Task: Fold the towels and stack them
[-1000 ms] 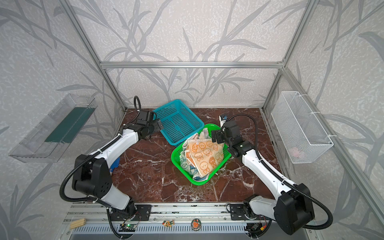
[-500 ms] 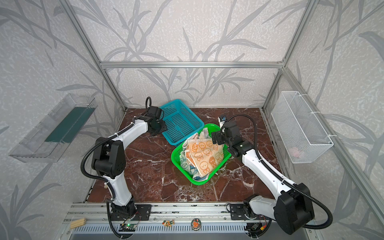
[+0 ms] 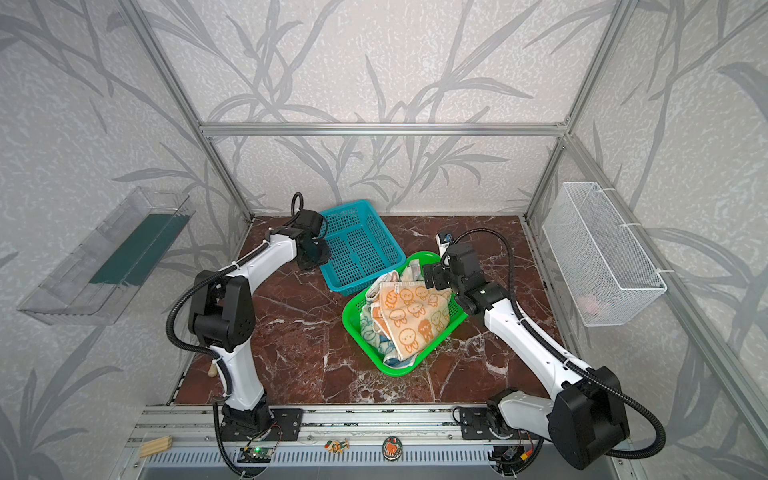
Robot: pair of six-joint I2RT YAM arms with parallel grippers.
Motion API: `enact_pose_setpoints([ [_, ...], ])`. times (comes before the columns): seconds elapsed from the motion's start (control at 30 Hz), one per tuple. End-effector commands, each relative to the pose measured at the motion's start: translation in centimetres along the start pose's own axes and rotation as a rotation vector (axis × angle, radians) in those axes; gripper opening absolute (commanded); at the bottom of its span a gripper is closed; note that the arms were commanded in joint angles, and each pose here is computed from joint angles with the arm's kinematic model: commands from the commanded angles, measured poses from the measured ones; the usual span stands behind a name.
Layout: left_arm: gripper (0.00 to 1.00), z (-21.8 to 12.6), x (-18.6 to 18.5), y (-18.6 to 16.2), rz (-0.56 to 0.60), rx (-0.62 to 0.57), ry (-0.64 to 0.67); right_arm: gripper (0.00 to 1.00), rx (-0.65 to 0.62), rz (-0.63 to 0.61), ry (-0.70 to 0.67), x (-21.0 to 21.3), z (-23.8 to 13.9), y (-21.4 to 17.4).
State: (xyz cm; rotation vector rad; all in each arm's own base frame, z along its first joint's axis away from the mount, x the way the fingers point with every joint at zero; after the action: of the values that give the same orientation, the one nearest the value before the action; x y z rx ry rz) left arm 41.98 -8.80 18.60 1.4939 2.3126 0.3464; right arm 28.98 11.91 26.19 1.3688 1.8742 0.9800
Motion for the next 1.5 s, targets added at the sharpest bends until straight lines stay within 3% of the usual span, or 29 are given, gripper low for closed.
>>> enact_pose_setpoints([
  [0.0, 0.07, -0.7, 0.6, -0.5, 0.116, 0.042, 0.105, 0.99, -0.01, 0.014, 0.028, 0.3, 0.0, 0.1],
  [0.3, 0.0, -1.1, 3.8, 0.7, 0.256, 0.006, 0.441, 0.99, -0.013, 0.049, 0.085, 0.9, 0.5, 0.1],
  [0.53, 0.0, -1.1, 6.2, 2.3, 0.216, -0.034, 0.464, 0.99, 0.056, 0.056, 0.06, 0.9, 0.8, -0.4],
  [0.8, 0.0, -1.5, 7.7, 2.3, 0.345, -0.115, 0.504, 0.99, 0.188, 0.099, 0.026, 0.8, 1.2, -1.1],
  [1.27, 0.0, -1.9, 9.8, 2.5, 0.316, -0.145, 0.48, 0.99, 0.32, 0.138, 0.058, 1.5, 3.4, -2.6],
  [1.37, 0.0, -2.4, 10.7, 3.2, 0.233, -0.113, 0.57, 0.99, 0.325, 0.138, 0.067, 1.5, 3.5, -2.9],
  [1.47, 0.0, -1.9, 11.5, 3.3, 0.123, -0.05, 0.534, 0.99, 0.324, 0.142, 0.069, 1.6, 3.7, -3.1],
])
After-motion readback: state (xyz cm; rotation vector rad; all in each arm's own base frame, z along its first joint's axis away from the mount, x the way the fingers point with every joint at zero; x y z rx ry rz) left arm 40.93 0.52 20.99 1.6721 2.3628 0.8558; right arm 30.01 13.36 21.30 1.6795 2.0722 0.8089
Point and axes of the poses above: each gripper's point midway between its finger pads, its own z axis out along the fingers, its own x axis along the line the jaws close on, y = z × x, the point moved 9 cm from there along -z, back along the fingers, and after that the axes turned 1 degree about -z, right-handed, at the moved point
